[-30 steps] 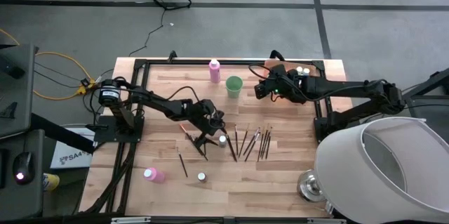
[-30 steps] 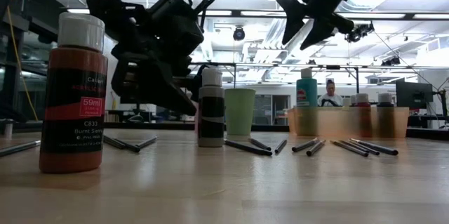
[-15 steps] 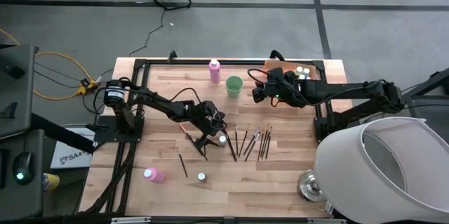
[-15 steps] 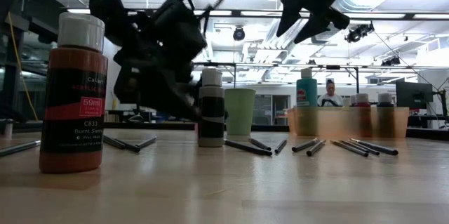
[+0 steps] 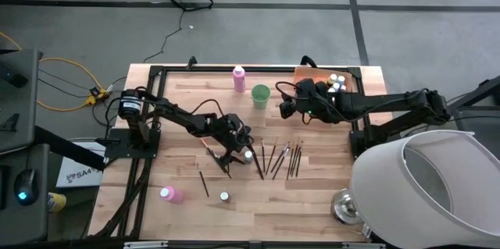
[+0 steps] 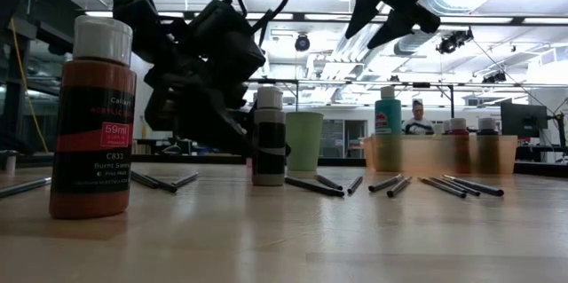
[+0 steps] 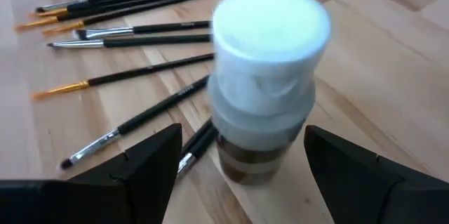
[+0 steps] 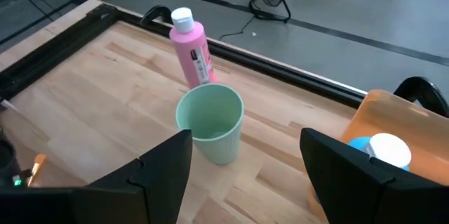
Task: Pick & Place Paint Supplies
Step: Put the small gray paint bottle into the orange bin
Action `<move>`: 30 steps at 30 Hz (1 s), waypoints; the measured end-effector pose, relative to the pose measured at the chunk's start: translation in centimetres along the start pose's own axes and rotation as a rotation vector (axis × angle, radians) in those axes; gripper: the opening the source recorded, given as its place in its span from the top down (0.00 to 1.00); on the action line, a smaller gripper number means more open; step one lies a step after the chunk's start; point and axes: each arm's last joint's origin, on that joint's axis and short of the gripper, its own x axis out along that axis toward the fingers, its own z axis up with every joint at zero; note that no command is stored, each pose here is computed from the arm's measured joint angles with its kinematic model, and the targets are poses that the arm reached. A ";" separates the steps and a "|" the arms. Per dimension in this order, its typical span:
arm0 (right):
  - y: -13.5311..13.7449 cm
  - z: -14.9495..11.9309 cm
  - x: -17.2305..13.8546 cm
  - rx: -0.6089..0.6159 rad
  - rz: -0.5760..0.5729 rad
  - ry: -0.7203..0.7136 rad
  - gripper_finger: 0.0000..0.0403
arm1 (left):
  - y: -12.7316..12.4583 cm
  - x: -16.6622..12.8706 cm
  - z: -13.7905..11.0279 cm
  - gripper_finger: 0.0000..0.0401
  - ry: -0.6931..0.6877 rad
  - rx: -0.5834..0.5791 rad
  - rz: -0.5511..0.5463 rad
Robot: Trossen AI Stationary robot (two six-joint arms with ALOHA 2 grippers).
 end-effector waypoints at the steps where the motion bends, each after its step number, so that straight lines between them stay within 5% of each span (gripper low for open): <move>1: 0.1 0.0 0.0 0.002 -0.001 -0.007 0.36 | -0.1 0.0 0.0 0.27 0.000 0.001 -0.002; 18: 0.4 0.2 -0.2 0.024 0.019 -0.029 0.36 | -0.5 0.5 0.3 0.27 0.006 0.023 0.042; 30: 0.4 0.2 -0.2 0.033 0.028 -0.033 0.36 | -0.5 1.5 -0.9 0.50 0.020 -0.051 0.029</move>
